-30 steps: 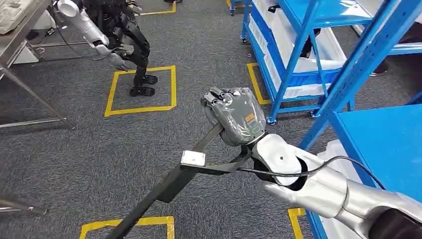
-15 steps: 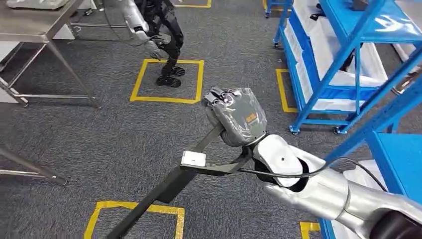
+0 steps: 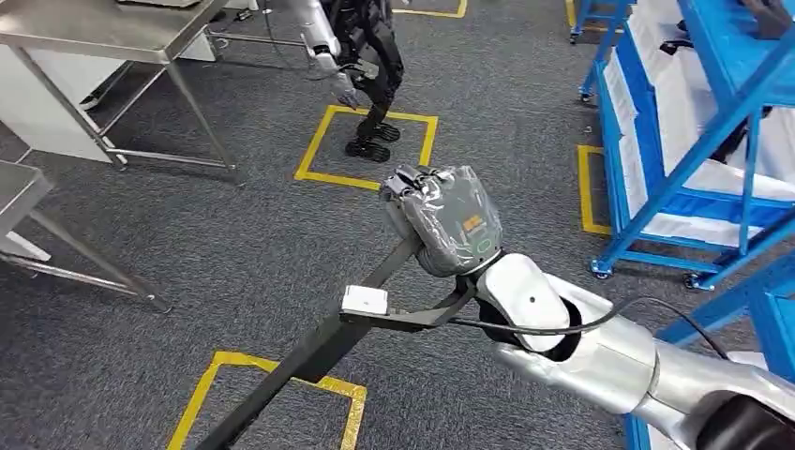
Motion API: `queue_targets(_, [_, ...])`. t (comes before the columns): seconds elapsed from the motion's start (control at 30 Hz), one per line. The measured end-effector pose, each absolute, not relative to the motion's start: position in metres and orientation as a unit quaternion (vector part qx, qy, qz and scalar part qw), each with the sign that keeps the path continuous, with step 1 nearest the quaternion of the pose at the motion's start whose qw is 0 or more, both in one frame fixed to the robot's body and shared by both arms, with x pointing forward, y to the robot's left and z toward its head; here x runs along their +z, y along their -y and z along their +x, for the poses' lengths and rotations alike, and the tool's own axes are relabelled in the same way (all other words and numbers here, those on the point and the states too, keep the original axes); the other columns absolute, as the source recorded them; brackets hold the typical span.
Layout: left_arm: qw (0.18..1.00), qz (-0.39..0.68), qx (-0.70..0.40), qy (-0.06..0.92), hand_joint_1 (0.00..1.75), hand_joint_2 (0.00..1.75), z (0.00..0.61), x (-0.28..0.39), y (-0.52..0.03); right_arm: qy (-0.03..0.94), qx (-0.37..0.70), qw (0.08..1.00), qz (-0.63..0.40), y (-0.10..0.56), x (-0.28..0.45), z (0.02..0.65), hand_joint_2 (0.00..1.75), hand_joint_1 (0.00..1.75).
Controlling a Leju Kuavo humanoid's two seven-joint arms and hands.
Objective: Take the parts from the cabinet and place them on the table.
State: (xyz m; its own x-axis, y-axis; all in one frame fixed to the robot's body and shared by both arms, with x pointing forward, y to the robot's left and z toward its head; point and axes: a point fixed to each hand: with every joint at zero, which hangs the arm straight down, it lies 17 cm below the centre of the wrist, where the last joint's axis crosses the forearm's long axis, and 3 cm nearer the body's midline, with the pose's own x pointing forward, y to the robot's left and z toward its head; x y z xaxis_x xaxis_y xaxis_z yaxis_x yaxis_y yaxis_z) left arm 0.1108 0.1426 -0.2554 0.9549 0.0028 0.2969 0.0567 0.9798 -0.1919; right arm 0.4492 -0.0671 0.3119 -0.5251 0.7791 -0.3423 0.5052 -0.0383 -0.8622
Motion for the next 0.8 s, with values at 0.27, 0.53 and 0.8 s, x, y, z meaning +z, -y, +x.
queue_targets(0.27, [0.985, -0.093, -0.009, 0.144, 0.0, 1.75, 0.1071, -0.2573, -0.1465, 0.683, 0.545, 0.124, -0.47, 0.0666, 0.3127, 0.4488, 1.75, 1.75])
queue_targets(0.53, [0.985, -0.094, -0.009, 0.144, 0.0, 1.75, 0.1063, -0.2572, -0.1455, 0.684, 0.544, 0.124, -0.471, 0.0663, 0.3142, 0.4487, 1.75, 1.75])
queue_targets(0.8, [0.984, -0.097, -0.01, 0.147, 0.0, 1.75, 0.1093, -0.2556, -0.1412, 0.683, 0.546, 0.125, -0.47, 0.0666, 0.312, 0.4484, 1.75, 1.75])
